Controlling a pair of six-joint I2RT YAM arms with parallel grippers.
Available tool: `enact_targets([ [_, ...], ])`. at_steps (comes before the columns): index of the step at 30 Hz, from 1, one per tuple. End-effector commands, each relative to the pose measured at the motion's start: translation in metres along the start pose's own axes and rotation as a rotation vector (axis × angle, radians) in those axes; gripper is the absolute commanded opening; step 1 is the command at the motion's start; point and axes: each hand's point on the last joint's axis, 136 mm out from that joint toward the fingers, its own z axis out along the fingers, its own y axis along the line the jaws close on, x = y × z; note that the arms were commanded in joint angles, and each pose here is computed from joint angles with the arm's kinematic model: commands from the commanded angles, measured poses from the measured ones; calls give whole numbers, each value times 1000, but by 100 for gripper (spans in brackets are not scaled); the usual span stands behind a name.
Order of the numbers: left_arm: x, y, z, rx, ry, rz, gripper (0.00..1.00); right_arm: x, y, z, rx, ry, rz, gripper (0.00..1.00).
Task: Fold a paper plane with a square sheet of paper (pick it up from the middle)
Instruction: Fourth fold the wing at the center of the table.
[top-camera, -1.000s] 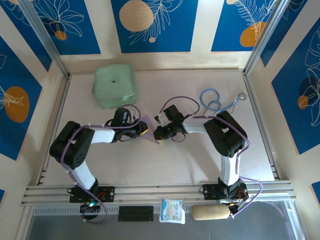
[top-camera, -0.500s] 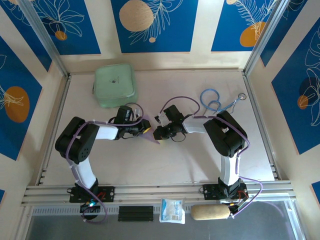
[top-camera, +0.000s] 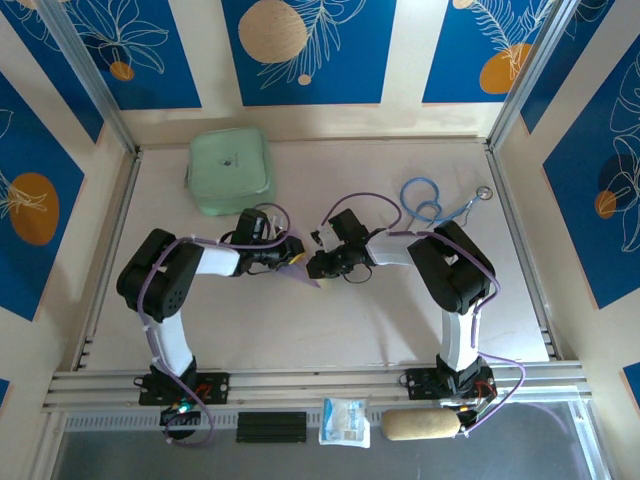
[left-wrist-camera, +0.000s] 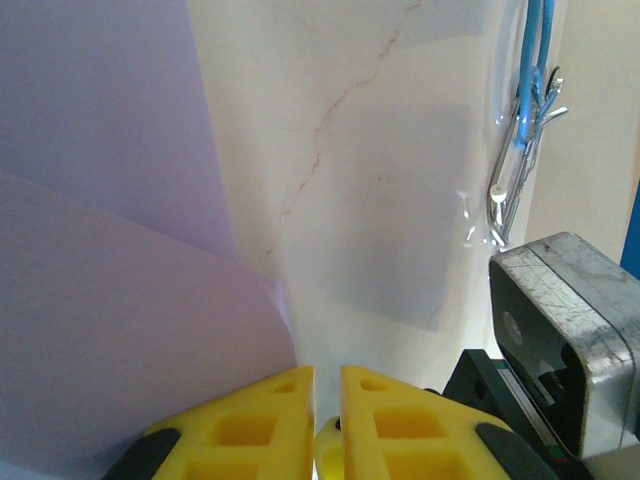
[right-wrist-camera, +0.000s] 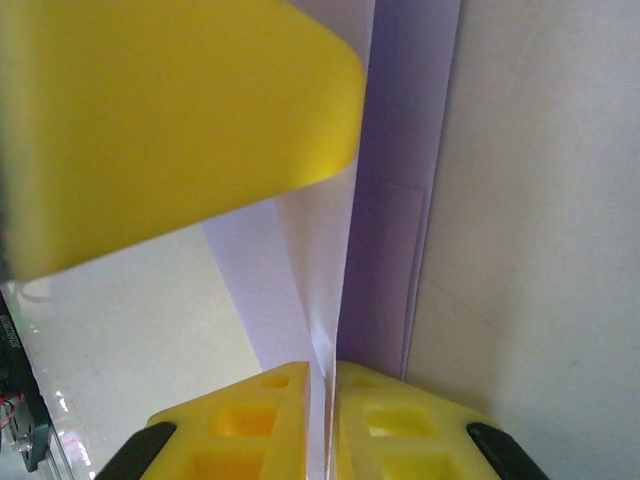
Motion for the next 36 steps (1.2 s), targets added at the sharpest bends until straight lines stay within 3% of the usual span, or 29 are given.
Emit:
enact_targets([
  [1, 1, -11, 6, 37, 25, 20, 15, 13, -15, 3, 18, 36, 66, 16],
  [11, -7, -28, -4, 65, -16, 38, 16, 17, -24, 3, 16, 32, 113, 6],
  [19, -7, -30, -26, 67, -80, 54, 19, 17, -27, 1, -16, 22, 141, 5],
  [25, 3, -10, -20, 22, -49, 27, 16, 16, -28, 1, -21, 20, 145, 5],
  [36, 2, -7, 3, 13, 6, 16, 13, 16, -30, 1, -17, 21, 152, 5],
])
